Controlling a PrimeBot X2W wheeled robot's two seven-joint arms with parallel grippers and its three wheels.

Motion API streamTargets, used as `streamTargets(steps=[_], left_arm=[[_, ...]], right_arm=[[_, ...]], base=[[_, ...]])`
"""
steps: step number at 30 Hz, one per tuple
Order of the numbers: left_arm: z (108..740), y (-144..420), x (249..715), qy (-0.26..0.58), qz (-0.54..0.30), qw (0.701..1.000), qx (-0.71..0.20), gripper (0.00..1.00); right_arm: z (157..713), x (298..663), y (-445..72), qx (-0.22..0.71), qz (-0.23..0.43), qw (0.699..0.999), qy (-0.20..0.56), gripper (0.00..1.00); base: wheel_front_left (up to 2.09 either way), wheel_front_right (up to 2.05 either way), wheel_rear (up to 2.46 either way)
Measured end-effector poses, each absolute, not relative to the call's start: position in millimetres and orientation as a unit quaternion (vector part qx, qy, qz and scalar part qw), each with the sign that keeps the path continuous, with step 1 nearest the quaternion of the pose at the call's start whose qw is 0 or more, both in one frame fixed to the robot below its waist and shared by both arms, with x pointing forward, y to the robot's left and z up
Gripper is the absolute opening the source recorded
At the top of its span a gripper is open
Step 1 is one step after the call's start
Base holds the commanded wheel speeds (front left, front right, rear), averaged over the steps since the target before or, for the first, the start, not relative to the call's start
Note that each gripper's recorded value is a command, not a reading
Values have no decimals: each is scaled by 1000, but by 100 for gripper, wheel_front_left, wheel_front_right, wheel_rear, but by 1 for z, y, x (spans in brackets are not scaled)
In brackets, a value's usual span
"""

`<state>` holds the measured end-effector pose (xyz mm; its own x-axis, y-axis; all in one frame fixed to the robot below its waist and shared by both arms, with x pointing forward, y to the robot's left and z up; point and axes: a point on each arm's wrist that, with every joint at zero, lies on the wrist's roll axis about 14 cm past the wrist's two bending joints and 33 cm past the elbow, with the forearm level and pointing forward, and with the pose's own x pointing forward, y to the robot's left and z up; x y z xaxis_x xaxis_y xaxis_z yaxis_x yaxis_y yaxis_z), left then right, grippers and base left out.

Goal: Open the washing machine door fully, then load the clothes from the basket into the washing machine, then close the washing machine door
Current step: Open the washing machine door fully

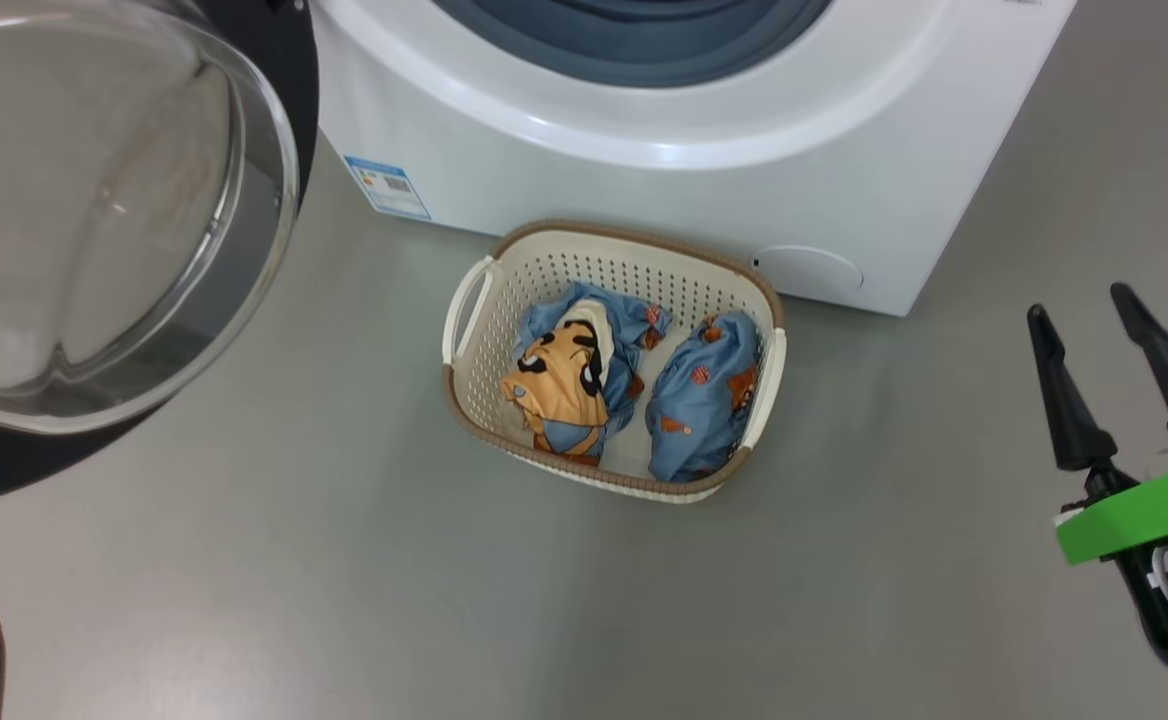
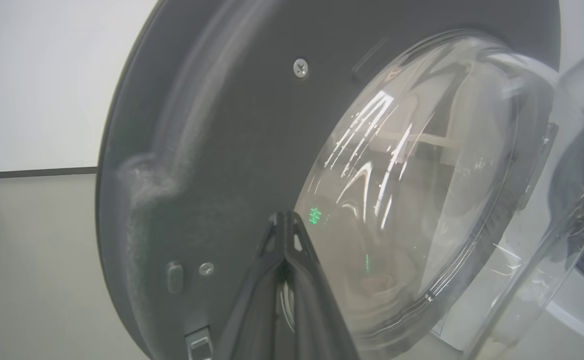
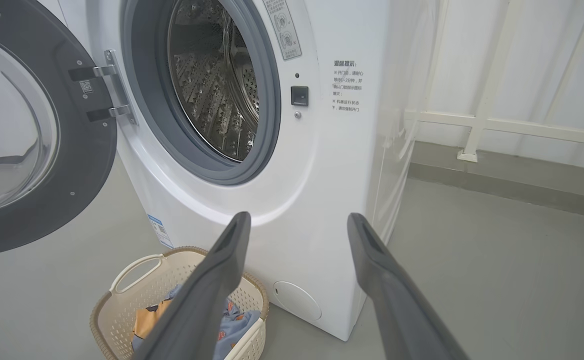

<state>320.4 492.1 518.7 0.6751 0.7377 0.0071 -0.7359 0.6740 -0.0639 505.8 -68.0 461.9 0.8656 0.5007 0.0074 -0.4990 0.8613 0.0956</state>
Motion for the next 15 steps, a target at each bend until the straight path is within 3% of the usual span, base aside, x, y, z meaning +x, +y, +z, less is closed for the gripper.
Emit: streamTargets(steps=[9, 11, 13, 14, 15], left_arm=[[521, 470, 316, -25, 363, 931, -29, 0], [518, 463, 314, -24, 352, 935, -32, 22], [514, 455, 313, -19, 340, 940, -31, 51], [513, 452, 313, -19, 333, 942, -30, 73], [513, 448, 313, -18, 327, 945, -27, 88]], right_arm=[[481, 493, -66, 51, 258, 965, -6, 100], [483, 489, -68, 50, 256, 965, -6, 100], [484, 484, -70, 51, 253, 966, -6, 100], [485, 482, -71, 50, 252, 966, -6, 100], [485, 480, -72, 51, 250, 967, -6, 100]], base=[[0, 0, 0], [0, 0, 0], [0, 0, 0], [0, 0, 0], [0, 0, 0]])
